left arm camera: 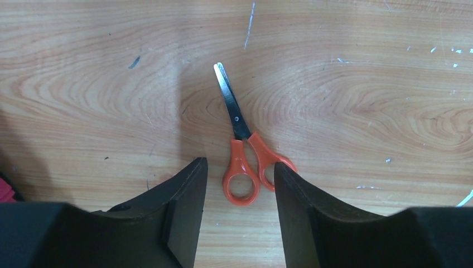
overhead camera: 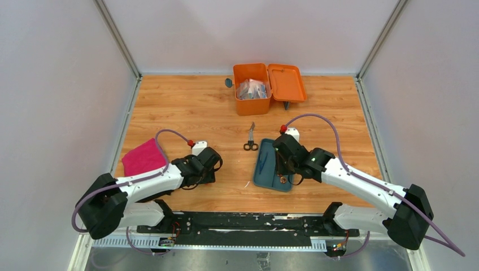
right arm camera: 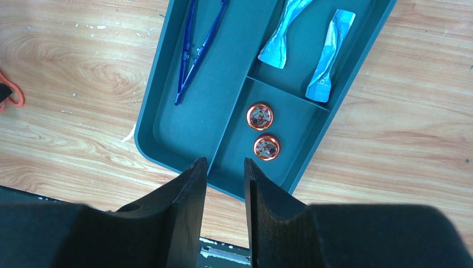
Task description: Organize the medicine kit
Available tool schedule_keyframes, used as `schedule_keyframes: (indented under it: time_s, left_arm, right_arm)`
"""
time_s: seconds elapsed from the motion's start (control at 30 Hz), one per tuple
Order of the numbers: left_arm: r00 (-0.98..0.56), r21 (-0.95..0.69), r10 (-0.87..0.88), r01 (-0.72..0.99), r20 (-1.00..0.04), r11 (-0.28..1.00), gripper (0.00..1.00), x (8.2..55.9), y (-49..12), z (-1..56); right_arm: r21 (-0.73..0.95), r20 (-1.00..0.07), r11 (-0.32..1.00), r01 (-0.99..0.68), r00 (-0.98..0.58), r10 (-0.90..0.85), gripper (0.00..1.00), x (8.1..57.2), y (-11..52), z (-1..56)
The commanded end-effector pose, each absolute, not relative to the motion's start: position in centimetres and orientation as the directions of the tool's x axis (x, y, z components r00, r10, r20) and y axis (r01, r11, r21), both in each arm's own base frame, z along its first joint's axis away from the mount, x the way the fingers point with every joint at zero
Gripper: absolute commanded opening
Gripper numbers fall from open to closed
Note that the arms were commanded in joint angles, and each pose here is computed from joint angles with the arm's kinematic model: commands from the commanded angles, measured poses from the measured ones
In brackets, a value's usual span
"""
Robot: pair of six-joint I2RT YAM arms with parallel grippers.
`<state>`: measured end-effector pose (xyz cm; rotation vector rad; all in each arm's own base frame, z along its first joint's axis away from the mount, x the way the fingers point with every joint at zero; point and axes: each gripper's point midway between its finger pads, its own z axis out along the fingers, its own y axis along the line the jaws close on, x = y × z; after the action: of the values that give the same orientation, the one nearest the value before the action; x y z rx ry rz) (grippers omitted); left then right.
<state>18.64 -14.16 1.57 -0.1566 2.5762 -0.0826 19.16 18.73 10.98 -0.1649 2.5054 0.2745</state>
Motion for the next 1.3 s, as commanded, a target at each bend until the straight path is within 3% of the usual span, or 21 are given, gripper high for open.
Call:
schedule_keyframes:
  time_s: [0.0,0.93,1.07,1.27]
  left_arm:
    - [-0.861,-0.061,-0.107,-0.088,-0.497,0.994,0.52,18.2,-13.8,0.5]
    - [-0.89,-0.077,0.086,0.134,-0.448,0.988,0.44,22.4,-20.8,-0.8]
    - [-0.879,-0.041,0.088,0.121,-0.469,0.992,0.47,22.7,-19.9,-0.4]
    - [-0.85,-0.019,0.045,0.065,-0.526,0.998,0.61,23.4,-18.8,1.4]
  right_arm:
    - [0.128,-0.585,0.979,-0.162,-0.809,-0.057,0.35,19.0,17.7,10.6]
    - [0.111,-0.577,0.983,-0.143,-0.815,-0.053,0.34,18.4,16.6,10.2]
    - [0.112,-0.582,0.984,-0.135,-0.812,-0.046,0.34,18.3,16.2,10.3]
    - [0.118,-0.586,0.986,-0.12,-0.81,-0.029,0.34,18.3,16.0,10.3]
